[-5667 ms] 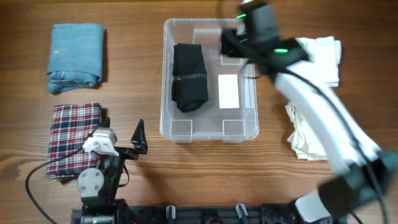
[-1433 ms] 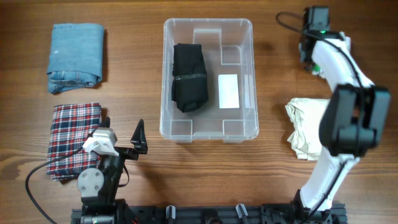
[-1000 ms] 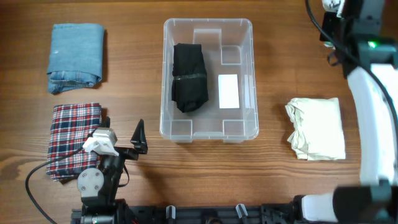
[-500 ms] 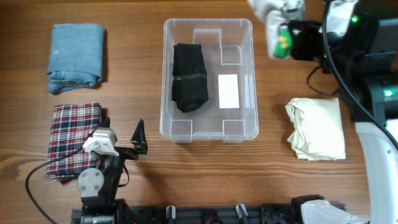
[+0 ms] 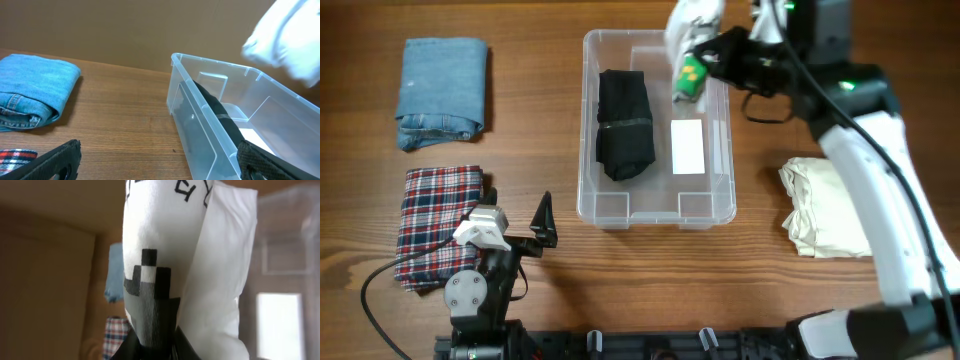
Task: Pack container
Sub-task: 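Carry the white t-shirt into the container beside the black garment, then release the white t-shirt and raise the right gripper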
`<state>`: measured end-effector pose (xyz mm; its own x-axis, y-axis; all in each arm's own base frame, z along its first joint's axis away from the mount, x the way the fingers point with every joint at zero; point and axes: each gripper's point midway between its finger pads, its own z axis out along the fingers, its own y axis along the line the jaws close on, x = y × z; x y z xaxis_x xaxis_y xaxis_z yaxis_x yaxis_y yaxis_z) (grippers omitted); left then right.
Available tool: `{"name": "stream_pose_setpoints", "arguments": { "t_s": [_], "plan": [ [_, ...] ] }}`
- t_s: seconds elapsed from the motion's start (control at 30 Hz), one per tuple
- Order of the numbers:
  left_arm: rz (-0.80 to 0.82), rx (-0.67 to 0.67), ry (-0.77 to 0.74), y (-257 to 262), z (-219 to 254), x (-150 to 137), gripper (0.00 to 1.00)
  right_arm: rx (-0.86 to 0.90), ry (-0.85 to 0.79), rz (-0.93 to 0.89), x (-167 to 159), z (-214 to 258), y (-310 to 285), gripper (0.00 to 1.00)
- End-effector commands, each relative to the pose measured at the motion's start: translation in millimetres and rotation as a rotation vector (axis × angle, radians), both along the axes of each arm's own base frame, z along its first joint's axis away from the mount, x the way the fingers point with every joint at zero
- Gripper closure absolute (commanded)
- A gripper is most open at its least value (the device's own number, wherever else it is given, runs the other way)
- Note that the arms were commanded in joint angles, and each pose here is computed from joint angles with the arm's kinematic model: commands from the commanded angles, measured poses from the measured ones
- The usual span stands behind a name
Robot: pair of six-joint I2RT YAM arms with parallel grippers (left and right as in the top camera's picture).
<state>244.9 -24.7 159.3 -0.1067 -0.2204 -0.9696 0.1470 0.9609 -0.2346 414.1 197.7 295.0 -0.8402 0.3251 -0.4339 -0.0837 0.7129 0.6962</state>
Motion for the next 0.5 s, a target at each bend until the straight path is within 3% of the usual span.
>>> {"name": "stream_pose_setpoints", "arguments": {
  "t_s": [0.0, 0.47],
  "plan": [
    [0.015, 0.019, 0.004, 3, -3, 0, 0.0, 0.067, 0.089, 0.061, 2, -22, 33, 0.96],
    [0.015, 0.02, 0.004, 3, -3, 0, 0.0, 0.045, 0.212, 0.107, 17, -92, 67, 0.94]
  ]
}}
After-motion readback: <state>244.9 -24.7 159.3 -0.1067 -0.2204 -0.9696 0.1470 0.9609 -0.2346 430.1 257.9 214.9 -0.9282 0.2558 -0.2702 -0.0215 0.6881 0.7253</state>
